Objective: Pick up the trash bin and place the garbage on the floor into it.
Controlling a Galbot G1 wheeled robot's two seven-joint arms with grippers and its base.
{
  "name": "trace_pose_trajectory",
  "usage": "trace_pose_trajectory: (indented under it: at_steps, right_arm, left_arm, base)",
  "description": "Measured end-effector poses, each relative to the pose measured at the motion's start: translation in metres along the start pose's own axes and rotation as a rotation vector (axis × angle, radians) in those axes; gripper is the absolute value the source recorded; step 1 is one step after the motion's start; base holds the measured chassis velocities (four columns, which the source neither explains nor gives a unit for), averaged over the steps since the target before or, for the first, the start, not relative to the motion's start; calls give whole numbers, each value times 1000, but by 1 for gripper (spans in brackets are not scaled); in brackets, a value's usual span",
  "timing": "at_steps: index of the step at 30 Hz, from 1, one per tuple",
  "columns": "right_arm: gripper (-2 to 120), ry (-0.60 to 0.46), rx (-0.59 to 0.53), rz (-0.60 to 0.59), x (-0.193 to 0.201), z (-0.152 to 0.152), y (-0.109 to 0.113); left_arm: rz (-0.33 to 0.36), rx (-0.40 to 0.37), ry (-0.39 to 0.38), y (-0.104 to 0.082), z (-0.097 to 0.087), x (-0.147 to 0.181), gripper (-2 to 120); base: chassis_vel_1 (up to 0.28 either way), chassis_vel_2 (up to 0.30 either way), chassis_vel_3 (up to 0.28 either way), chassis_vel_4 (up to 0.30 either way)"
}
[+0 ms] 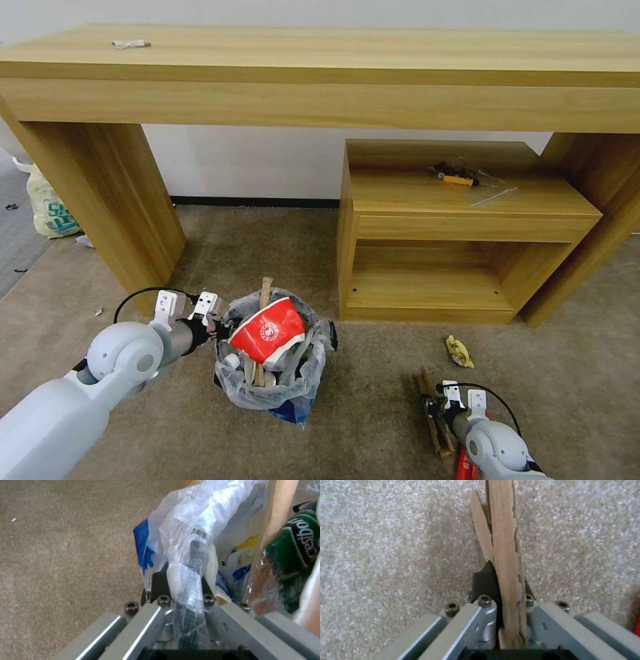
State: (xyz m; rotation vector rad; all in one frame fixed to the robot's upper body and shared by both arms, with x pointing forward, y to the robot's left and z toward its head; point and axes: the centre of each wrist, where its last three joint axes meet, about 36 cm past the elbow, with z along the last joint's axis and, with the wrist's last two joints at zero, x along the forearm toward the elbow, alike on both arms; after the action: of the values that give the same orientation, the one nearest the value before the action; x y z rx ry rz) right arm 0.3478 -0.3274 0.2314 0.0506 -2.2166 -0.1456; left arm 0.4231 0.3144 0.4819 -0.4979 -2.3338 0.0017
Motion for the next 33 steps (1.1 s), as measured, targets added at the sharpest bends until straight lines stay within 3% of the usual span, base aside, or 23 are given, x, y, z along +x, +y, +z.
trace_pose_trajectory:
  at_steps: [11,20,26,33]
  right_arm:
    - [0,-78,36,42,20,-20,2]
    - [0,-275,148,-18,71,-74,17]
    - [0,-429,228,-140,114,-127,50]
    - [0,-507,271,-304,147,-159,90]
  left_arm:
    - [15,-4,0,1,-3,-3,0]
    - [24,-4,13,7,-3,-11,0]
    - [40,-15,35,4,-6,-26,0]
    - [52,-24,28,3,-19,-32,0]
  base:
    - [0,0,0,0]
    - [0,0,0,0]
    - [0,0,0,0]
    - [0,0,0,0]
